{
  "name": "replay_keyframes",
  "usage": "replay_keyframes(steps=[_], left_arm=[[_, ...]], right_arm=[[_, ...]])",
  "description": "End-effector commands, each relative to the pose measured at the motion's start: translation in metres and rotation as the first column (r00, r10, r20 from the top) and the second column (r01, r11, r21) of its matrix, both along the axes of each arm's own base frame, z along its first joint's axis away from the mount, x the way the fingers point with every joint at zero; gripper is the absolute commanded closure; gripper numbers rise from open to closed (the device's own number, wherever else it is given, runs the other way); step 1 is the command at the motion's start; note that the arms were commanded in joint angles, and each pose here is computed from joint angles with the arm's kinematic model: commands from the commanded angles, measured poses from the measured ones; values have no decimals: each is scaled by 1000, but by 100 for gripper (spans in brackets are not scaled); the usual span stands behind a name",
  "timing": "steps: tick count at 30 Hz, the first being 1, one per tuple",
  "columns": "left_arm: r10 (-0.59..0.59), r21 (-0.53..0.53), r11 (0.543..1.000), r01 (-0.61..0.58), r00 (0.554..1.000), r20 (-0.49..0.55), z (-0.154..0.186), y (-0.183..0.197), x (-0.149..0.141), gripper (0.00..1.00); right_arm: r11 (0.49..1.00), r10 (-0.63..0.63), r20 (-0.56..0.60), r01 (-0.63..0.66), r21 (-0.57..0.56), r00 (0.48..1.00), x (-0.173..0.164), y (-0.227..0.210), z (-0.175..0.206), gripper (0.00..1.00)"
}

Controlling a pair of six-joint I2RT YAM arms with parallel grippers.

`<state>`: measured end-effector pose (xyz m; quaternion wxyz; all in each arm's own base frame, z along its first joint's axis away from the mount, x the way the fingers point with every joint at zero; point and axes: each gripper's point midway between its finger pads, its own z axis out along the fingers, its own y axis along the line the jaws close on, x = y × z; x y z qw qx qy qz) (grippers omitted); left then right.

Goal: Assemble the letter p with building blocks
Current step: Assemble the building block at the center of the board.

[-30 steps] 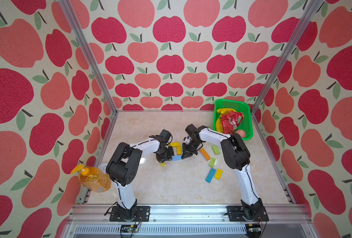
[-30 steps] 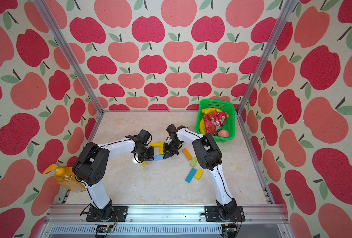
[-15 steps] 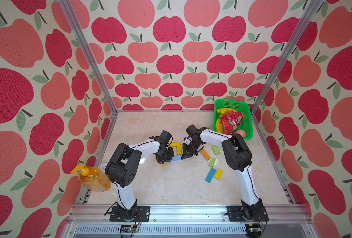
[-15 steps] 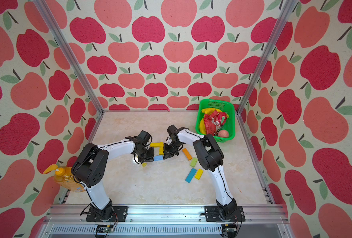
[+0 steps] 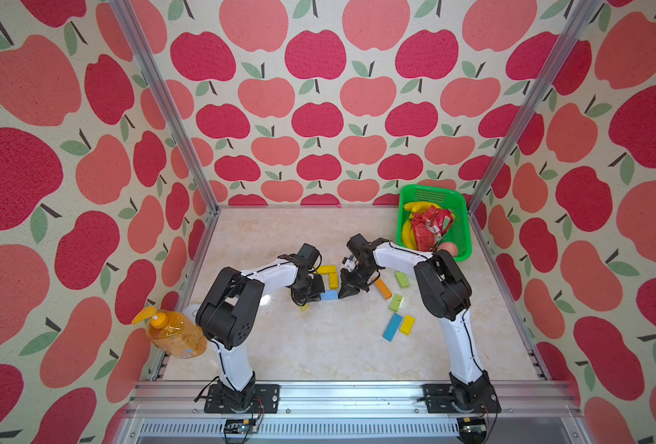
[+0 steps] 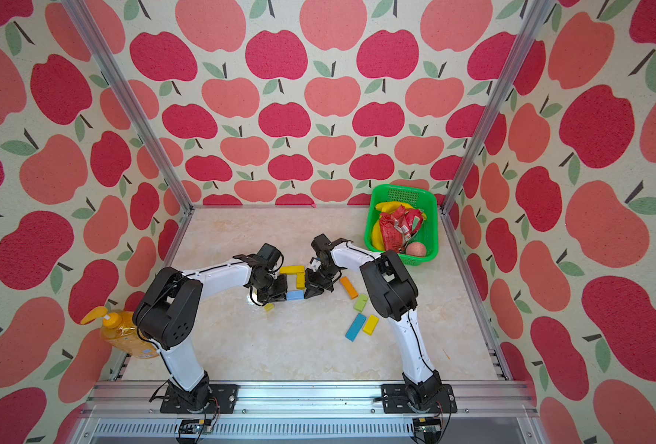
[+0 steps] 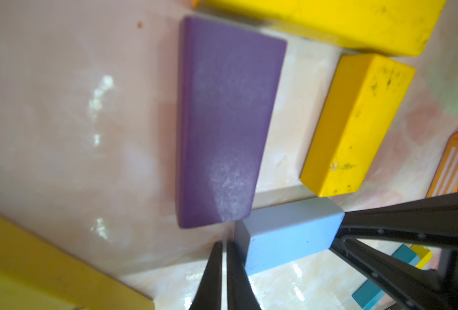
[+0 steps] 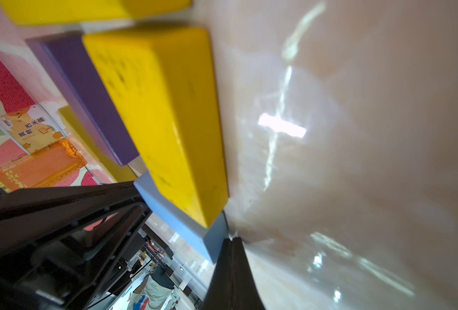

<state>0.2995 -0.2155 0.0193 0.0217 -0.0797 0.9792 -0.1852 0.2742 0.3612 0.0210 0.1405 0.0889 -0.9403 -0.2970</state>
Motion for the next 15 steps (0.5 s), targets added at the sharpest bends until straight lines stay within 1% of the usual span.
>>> replay_keyframes(steps=[1,15], left_arm=[[-18,-56,998,19,1000,13,-2,-17,7,91],[-30,-65,997,31,999,21,5,-22,14,91]], right_arm=[[999,5,-29,-6,-40,1000,-10,-6,-10,97],[1000,18,-37,-18,-9,999,-4,3,-1,95]])
